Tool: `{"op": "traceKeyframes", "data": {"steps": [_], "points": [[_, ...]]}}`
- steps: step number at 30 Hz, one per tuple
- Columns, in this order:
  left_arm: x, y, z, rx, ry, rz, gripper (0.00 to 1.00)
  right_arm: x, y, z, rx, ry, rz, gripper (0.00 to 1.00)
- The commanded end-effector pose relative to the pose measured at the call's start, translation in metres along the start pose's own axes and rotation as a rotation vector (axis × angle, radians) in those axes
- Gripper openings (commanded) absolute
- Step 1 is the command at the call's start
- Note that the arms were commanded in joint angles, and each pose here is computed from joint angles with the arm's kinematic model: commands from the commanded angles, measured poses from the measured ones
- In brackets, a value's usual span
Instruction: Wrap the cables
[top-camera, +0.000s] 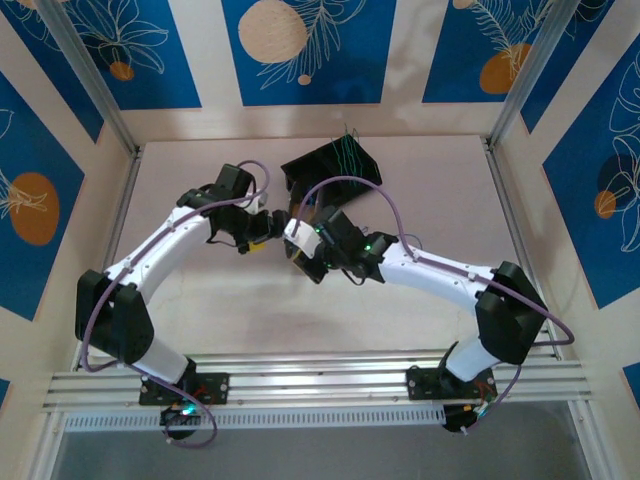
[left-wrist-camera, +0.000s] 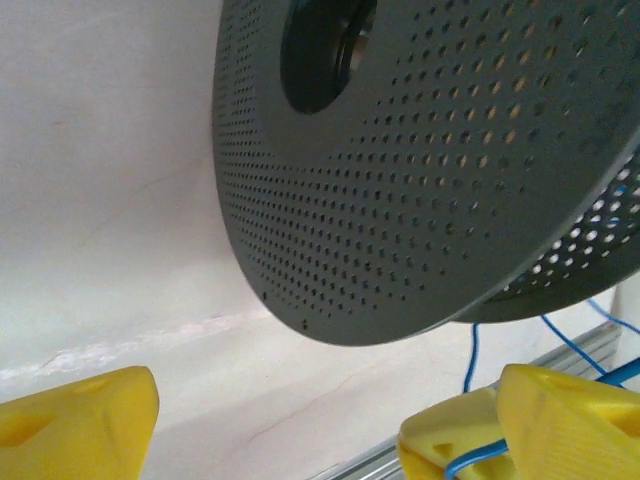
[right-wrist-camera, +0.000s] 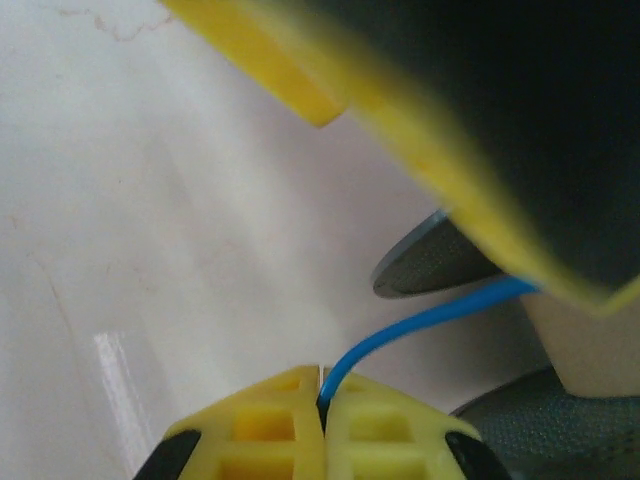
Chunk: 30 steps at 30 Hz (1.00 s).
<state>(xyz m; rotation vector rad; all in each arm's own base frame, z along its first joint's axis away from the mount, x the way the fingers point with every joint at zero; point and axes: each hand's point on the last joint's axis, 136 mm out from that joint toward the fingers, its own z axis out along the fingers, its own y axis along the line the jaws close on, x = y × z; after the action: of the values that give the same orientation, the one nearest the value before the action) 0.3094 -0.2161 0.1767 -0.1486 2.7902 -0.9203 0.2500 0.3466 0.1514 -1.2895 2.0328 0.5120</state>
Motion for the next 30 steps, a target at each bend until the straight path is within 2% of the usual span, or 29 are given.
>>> {"op": "traceKeyframes", "data": {"steps": [1, 4, 10, 17, 25, 30], "points": [[-0.027, -0.047, -0.033, 0.230, -0.101, 0.009, 0.86, 0.054, 0.030, 0.012, -0.086, 0.152, -0.060, 0.00], [-0.027, -0.049, -0.031, 0.240, -0.085, 0.010, 0.87, 0.049, 0.028, 0.012, -0.077, 0.112, -0.074, 0.00], [-0.033, -0.050, -0.031, 0.215, -0.089, 0.016, 0.90, 0.053, 0.020, 0.018, -0.050, 0.123, -0.112, 0.00], [-0.031, -0.034, -0.024, 0.004, -0.089, 0.087, 0.88, 0.052, 0.006, 0.029, 0.093, 0.147, -0.241, 0.00], [-0.024, -0.034, -0.015, -0.103, -0.071, 0.165, 0.86, 0.043, -0.008, 0.044, 0.297, 0.172, -0.403, 0.00], [-0.024, -0.030, -0.009, -0.152, -0.058, 0.185, 0.84, 0.044, -0.012, 0.057, 0.313, 0.214, -0.397, 0.00]]}}
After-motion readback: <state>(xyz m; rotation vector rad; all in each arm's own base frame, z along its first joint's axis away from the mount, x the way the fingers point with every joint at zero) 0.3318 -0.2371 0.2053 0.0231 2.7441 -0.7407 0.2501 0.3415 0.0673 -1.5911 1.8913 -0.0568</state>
